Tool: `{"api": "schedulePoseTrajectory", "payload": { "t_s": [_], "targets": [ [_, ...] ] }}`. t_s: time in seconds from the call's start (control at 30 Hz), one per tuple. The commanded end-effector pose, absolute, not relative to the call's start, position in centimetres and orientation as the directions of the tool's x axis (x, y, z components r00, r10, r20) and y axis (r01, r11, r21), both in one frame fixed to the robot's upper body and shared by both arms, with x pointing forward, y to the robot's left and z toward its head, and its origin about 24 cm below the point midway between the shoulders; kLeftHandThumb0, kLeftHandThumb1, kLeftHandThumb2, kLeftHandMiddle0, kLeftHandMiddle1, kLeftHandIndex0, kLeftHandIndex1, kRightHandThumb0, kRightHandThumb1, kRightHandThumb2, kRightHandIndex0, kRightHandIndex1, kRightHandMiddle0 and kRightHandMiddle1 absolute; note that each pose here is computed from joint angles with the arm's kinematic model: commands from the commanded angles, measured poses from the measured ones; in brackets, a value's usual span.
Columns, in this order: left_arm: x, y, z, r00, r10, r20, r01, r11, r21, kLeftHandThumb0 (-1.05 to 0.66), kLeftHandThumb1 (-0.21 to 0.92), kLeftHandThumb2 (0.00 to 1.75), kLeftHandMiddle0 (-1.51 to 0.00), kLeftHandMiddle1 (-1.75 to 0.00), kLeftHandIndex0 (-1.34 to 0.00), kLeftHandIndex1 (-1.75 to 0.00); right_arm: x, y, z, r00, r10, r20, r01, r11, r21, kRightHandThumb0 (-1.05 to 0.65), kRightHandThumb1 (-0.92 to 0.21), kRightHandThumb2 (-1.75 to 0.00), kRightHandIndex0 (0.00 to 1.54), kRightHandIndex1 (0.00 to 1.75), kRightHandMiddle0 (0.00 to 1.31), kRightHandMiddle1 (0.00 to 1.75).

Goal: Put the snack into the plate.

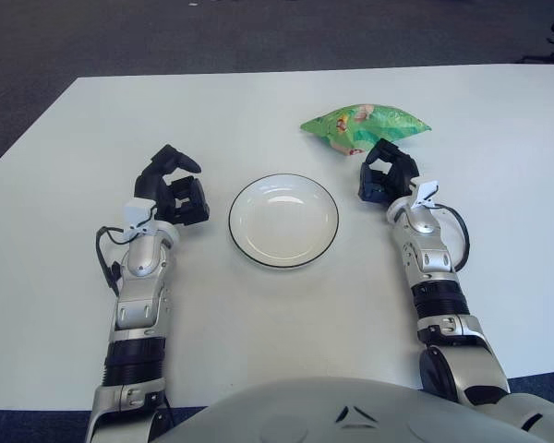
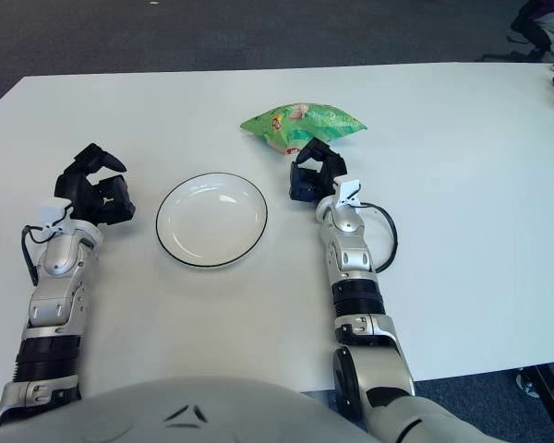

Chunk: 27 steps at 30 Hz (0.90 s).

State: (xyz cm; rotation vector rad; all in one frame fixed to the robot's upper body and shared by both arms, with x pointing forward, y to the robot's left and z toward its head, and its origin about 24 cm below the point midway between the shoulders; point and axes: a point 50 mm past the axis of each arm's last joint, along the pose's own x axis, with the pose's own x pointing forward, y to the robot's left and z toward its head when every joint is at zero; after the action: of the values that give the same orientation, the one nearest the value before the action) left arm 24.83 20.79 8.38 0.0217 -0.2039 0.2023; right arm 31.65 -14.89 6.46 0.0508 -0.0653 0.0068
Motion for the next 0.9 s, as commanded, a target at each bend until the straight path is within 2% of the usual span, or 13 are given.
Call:
{"api": "schedulePoseTrajectory", "payload": {
  "t_s": [0.0,0.47,0.87],
  "targets": [
    [23.1,20.5,5.1,0.969,0.235,0.073,-0.235,0.972,-0.017,-0.55,0.16,1.51,-1.38,-1.75,-0.75,-1.75,30.0,-15.3,3.3,0.999,0.004,-0.05,-0.002,0.999,0.036,-0.51,-0.25,-1.4,1.3,1.75,0.67,1.75],
    [23.3,20.2,5.1,0.957,0.283,0.066,-0.28,0.959,-0.051,-0.55,0.15,1.52,-1.36,-1.75,-0.75,-1.75,30.3,-15.4,4.5,0.999,0.039,0.009,-0.039,0.997,-0.062,-0.5,-0.26,-1.38,1.27,1.75,0.66,1.75],
    [23.5,20.1,5.3,0.954,0.289,0.076,-0.286,0.957,-0.046,-0.54,0.17,1.5,-1.38,-1.75,-0.74,-1.75,31.4,-16.5,9.2,0.984,0.099,0.148,-0.053,0.957,-0.286,-0.5,-0.27,-1.37,1.27,1.75,0.65,1.75]
  ]
}}
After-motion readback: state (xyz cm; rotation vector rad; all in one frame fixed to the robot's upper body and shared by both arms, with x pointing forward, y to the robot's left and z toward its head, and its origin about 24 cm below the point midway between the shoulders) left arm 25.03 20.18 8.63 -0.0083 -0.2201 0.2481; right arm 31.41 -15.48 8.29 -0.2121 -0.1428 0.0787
